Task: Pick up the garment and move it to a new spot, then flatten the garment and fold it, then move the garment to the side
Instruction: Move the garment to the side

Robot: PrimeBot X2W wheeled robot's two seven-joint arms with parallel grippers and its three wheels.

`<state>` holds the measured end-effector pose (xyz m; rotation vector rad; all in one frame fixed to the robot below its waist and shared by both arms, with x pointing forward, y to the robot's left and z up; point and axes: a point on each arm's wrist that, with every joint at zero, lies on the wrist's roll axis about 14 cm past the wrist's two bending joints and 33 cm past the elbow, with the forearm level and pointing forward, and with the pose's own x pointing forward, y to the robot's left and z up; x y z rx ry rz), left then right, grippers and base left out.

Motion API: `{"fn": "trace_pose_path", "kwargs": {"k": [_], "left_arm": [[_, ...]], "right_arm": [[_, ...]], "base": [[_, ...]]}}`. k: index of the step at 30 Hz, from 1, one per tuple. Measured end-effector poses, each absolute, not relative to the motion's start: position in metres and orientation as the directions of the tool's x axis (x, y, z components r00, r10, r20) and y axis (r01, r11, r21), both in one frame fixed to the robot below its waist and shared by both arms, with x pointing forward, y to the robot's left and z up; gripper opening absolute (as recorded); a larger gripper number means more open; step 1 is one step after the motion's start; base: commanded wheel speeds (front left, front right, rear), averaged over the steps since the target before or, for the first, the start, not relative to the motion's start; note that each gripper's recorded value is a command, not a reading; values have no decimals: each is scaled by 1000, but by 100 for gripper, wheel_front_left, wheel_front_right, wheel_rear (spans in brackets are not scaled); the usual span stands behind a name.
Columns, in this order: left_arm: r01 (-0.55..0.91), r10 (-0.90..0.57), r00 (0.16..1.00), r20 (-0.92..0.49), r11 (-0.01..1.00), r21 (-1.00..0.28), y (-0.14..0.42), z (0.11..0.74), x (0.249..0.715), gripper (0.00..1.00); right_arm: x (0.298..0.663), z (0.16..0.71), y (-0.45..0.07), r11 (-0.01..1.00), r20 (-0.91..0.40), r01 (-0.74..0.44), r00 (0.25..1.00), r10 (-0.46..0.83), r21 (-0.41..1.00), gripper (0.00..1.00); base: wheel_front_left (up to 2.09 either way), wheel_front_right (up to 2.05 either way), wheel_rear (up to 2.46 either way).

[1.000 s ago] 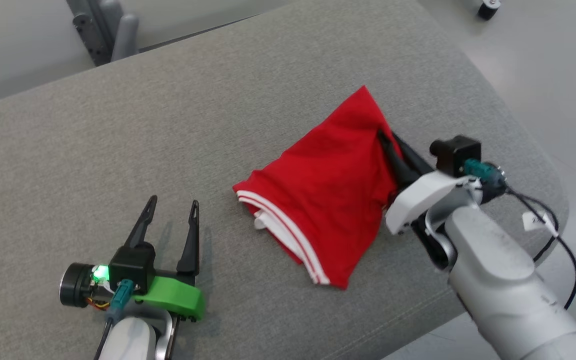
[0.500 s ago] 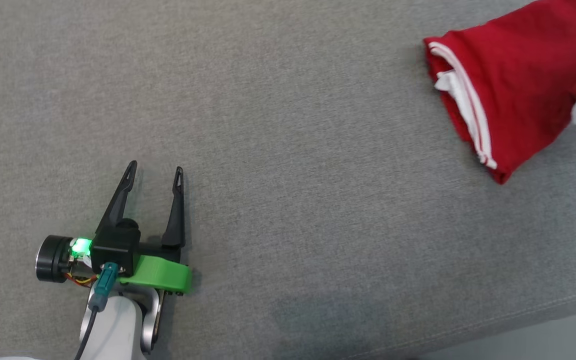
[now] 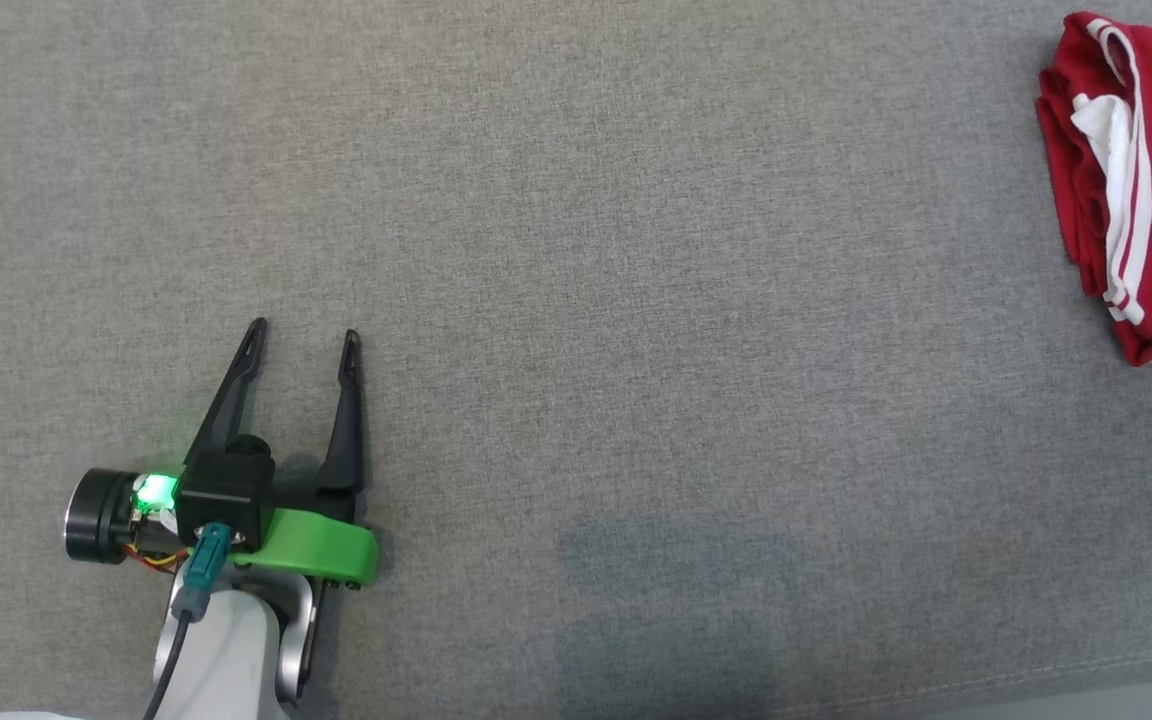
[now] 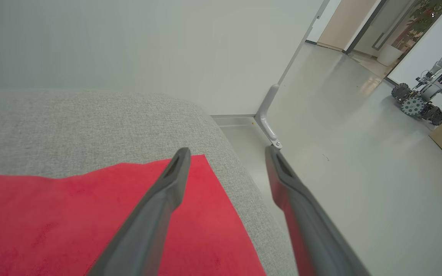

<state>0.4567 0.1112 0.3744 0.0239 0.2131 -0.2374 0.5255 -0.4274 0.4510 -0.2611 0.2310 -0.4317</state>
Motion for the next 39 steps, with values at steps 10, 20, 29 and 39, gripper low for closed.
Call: {"fn": "trace_pose_path", "kwargs": {"k": [10,20,29,39], "left_arm": [[175,-177,962,-209,984,-29,123,393,432,100],[140,-146,979,-146,989,-47,128,430,399,100],[96,-104,989,-108,993,-73,140,449,367,100],[48,-55,995,-79,995,-84,152,459,347,100]], "right_arm": [[535,499,-319,964,1,188,982,-191,-188,100],[463,511,-241,999,51,46,998,-46,-1,100],[391,474,-205,997,-44,-3,999,7,72,100],[363,479,-182,994,-17,-51,998,53,93,100]], "base": [[0,0,0],[0,0,0],[0,0,0],[0,0,0]]}}
